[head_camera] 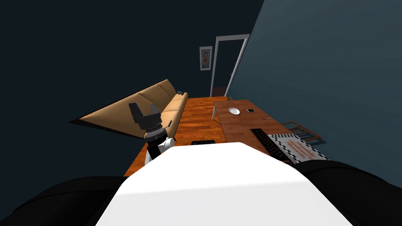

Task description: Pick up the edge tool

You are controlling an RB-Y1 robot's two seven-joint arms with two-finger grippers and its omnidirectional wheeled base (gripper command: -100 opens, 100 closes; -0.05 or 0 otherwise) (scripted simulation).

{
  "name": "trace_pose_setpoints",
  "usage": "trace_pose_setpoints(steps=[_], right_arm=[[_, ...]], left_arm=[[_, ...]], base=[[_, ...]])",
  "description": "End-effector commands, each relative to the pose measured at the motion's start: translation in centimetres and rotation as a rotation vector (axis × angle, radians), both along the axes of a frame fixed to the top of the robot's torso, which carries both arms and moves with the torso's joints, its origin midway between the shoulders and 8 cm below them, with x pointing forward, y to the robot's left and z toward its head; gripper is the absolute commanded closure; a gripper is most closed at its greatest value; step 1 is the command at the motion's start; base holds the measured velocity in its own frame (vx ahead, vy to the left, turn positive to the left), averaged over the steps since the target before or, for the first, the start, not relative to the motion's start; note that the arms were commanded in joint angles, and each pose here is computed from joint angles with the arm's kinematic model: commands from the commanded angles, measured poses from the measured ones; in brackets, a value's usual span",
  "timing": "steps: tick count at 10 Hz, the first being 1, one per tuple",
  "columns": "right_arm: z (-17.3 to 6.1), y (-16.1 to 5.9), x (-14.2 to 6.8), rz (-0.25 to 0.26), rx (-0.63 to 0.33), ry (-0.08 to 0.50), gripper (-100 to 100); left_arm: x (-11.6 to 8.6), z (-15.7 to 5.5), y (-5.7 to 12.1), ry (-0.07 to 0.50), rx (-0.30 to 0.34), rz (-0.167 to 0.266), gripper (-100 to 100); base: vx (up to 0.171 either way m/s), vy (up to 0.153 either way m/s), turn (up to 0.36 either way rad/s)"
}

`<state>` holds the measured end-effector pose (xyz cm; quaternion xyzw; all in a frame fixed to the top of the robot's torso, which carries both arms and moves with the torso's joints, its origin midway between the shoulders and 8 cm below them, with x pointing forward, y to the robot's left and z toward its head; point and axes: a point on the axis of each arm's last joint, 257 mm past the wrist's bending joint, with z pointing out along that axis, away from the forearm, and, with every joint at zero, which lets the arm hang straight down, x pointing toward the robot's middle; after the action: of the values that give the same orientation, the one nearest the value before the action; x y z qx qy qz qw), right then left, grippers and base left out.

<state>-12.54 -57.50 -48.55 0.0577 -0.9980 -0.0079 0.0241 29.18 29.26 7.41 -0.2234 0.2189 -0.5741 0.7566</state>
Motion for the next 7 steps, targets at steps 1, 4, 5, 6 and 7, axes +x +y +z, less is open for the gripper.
trace_pose_setpoints(steps=[1,4,5,6,7], right_arm=[[-0.3,0.2,-0.6,0.005,0.001,-0.001,-100],[-1.1,0.9,-2.3,0.009,0.002,-0.004,-100],[-1.4,1.2,-2.9,0.012,0.002,-0.005,-100],[-1.6,1.5,-3.5,0.017,0.002,-0.005,-100],[-1.6,1.5,-3.5,0.029,0.003,-0.006,-100]], left_arm=[[0.0,0.0,0.0,0.000,0.000,0.000,0],[0.0,0.0,0.0,0.000,0.000,0.000,0],[0.0,0.0,0.0,0.000,0.000,0.000,0],[0.0,0.0,0.0,0.000,0.000,0.000,0],[0.0,0.0,0.0,0.000,0.000,0.000,0]], base=[[0.029,-0.019,-0.027],[0.084,-0.034,-0.050],[0.087,-0.040,-0.040],[0.080,-0.036,-0.049],[0.051,-0.018,-0.013]])
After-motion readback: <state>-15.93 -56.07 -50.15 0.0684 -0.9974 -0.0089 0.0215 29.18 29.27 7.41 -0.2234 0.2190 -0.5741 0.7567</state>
